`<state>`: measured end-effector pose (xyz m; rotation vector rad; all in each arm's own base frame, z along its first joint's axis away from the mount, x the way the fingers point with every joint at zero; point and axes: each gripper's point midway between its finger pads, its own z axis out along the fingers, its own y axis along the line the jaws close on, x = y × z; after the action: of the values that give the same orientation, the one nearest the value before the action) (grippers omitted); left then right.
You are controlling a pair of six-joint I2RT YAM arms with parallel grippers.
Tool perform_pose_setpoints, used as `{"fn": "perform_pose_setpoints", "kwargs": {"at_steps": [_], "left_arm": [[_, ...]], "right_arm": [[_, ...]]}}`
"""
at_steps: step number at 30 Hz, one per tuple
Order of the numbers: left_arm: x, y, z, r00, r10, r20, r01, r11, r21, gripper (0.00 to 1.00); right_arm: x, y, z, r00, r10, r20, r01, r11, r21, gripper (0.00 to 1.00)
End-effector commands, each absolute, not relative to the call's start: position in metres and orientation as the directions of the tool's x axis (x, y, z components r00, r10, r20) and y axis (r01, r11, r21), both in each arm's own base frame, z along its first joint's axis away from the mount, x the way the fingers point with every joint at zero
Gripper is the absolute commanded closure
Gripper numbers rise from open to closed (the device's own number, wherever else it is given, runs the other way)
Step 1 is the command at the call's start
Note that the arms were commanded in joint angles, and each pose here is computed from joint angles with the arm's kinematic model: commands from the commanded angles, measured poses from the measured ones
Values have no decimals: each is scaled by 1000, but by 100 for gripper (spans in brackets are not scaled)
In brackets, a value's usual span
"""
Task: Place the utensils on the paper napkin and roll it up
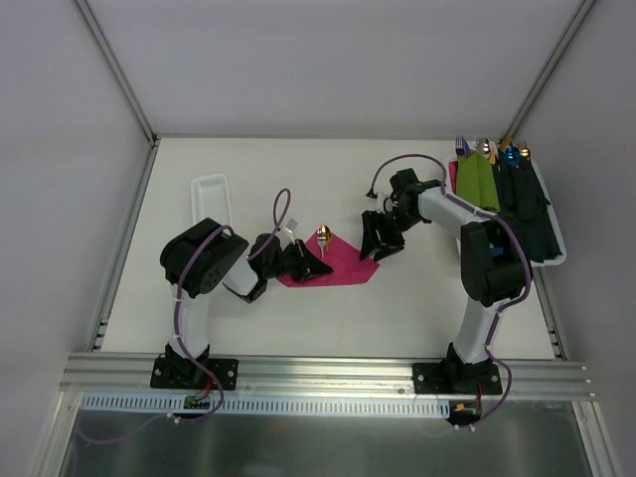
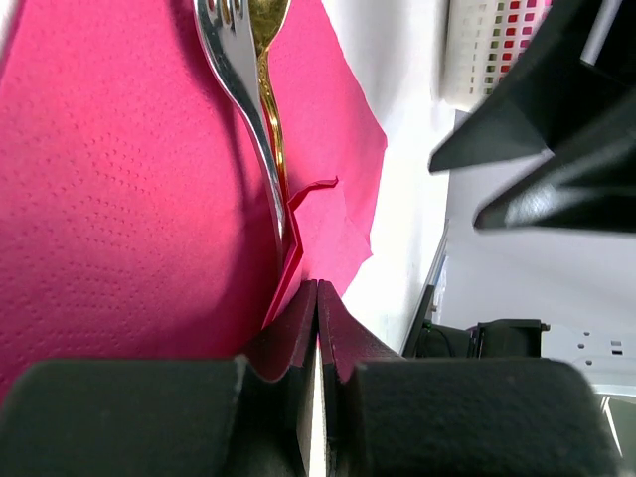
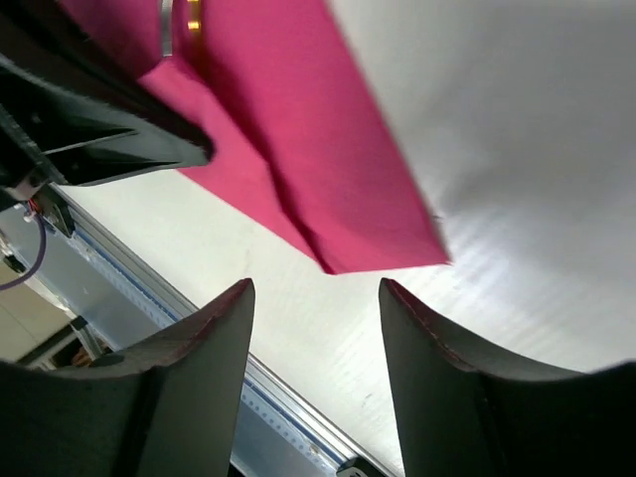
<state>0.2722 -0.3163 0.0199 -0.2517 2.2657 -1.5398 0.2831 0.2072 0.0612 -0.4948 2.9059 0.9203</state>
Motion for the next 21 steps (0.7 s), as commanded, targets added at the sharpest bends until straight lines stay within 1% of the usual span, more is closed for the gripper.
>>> {"fn": "perform_pose_setpoints", "kwargs": {"at_steps": [1, 6, 11, 15, 17, 21], "left_arm": [[274, -305, -7, -904, -371, -213, 20, 461, -887, 100], [275, -305, -8, -904, -371, -211, 16, 464, -886, 100], [276, -306, -9, -904, -374, -208, 12, 463, -886, 100], [276, -305, -9, -903, -377, -205, 9, 462, -887, 100], [275, -305, -10, -904, -375, -206, 9, 464, -886, 100], [274, -304, -11, -904, -377, -204, 5, 466, -885, 100]], "right_arm": [[281, 186, 50, -968, -245, -58, -236, 803, 547, 43], [273, 173, 34, -979, -202, 18, -155, 805, 573, 41], [265, 183, 20, -979, -179, 94, -85, 785, 614, 41], [261, 196, 16, -979, -172, 113, -58, 755, 653, 43], [262, 202, 15, -980, -167, 106, -52, 736, 674, 45], [266, 213, 17, -984, -151, 97, -35, 691, 722, 46]]}}
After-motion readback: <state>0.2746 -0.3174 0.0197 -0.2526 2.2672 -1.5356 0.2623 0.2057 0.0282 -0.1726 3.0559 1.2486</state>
